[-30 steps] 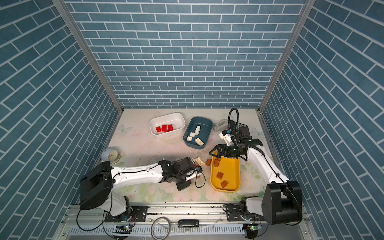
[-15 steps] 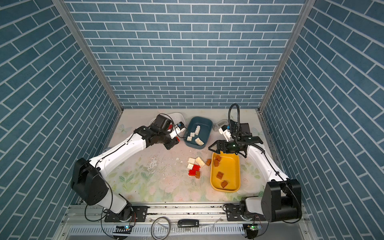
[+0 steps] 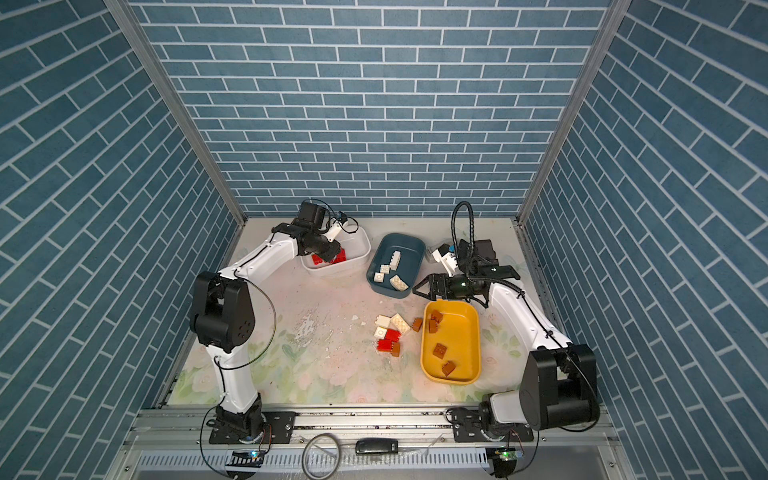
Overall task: Sort the legos into containers by color
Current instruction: 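Carry the red brick with the left gripper into the white tub and release, then draw the left arm back while the right gripper grasps a cream 1x2 brick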
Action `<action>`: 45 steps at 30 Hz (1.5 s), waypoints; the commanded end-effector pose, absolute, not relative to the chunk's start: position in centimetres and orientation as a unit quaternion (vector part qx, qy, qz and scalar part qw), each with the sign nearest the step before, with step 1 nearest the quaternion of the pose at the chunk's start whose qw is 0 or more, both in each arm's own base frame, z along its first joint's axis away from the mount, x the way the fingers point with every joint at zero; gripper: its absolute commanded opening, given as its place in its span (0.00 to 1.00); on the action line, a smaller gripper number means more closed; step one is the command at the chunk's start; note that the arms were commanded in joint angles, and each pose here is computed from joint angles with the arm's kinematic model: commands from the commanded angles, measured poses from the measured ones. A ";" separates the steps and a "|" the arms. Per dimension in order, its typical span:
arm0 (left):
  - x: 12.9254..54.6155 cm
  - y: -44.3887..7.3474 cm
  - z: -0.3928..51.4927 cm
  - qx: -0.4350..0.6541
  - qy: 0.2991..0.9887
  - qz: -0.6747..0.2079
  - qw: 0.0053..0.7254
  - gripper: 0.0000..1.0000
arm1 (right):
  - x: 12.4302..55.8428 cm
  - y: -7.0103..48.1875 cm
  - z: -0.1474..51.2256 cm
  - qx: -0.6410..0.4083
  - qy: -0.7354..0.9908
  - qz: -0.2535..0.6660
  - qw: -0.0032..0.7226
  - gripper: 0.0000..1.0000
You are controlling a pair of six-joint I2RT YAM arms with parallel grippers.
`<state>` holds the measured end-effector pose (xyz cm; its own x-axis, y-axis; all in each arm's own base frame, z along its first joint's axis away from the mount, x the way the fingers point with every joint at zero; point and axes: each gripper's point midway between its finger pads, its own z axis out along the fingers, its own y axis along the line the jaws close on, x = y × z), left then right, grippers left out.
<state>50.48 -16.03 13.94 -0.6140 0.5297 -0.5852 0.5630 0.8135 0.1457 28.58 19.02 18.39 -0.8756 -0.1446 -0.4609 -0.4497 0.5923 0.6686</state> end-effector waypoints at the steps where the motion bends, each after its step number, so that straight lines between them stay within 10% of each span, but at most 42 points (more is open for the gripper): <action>1: 53.3 -13.8 13.9 0.266 0.904 -0.001 0.334 0.26 | 29.1 19.5 19.0 -0.171 0.870 0.425 0.183 0.98; 25: 55.4 -11.7 13.6 0.255 0.914 -0.011 0.315 0.54 | 29.7 20.2 18.5 -0.182 0.871 0.426 0.164 0.98; 45: 36.9 -14.7 20.2 0.176 0.906 -0.246 0.295 0.97 | 26.2 26.1 16.2 -0.270 0.876 0.378 0.132 0.94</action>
